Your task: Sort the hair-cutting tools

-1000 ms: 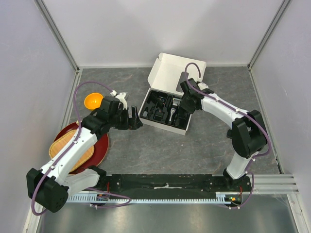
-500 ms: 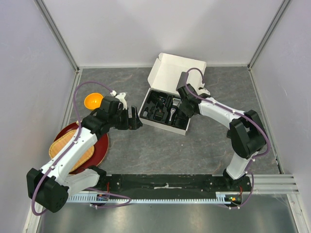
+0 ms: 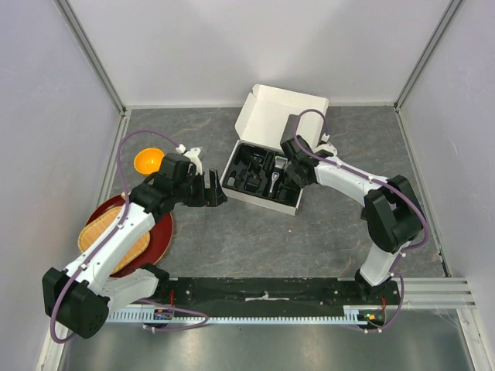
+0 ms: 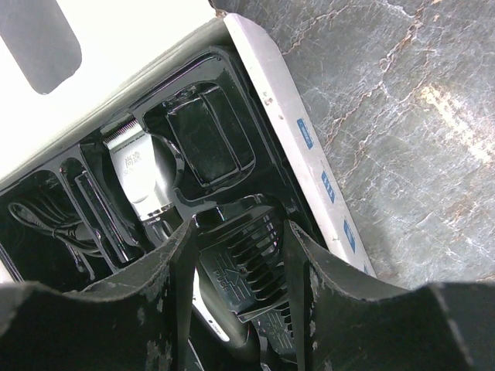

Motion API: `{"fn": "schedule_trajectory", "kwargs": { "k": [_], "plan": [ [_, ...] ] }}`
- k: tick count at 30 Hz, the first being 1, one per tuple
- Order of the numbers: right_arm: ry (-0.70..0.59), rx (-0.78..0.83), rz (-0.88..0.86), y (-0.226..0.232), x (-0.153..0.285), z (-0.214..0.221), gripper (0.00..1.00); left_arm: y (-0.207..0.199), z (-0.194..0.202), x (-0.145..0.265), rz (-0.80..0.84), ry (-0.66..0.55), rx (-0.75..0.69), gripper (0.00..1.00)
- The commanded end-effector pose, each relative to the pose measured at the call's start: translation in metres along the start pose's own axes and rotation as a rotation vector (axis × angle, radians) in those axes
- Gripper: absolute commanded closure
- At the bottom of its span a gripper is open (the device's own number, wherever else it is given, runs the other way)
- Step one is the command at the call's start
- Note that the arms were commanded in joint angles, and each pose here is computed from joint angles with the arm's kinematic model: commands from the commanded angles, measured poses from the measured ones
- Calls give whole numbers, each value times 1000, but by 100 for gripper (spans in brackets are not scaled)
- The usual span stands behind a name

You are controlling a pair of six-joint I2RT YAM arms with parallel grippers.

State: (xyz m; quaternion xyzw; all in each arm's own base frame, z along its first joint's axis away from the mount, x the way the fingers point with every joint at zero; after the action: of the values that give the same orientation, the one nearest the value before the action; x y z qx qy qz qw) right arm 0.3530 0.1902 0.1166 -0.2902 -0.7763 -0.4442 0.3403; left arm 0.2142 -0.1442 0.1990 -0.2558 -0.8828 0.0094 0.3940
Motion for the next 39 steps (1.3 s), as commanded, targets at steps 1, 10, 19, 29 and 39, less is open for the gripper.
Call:
{"fn": "schedule_trajectory", "kwargs": {
  "k": [1, 10, 19, 29, 39],
  "plan": [
    [-56, -14, 40, -9, -9, 0, 52, -2, -5, 1, 25, -32, -20, 11],
    [-39, -30, 38, -5, -8, 4, 32, -2, -5, 0, 27, -30, -19, 11],
    [-37, 16, 4, 6, 8, -3, 27, -3, -6, 1, 29, -33, -20, 11],
    [-76, 110, -23, 15, 31, -20, 26, -3, -5, 1, 30, -30, -19, 11],
    [63, 257, -73, 24, 24, 3, 54, -3, -5, 1, 28, -31, -18, 11]
  ]
}}
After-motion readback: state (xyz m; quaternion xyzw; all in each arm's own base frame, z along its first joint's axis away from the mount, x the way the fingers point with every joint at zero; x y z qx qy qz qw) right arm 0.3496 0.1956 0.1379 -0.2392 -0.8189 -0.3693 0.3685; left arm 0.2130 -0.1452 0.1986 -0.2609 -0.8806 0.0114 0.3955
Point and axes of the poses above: each gripper's point midway between its finger pads, its own x axis back along the fingers, its own y axis along the line the jaws close on, z = x × y, the point moved 5 cm from there along x, back along the fingers, and after that the axes turned 15 degrees about -x, right-handed, at the moved point
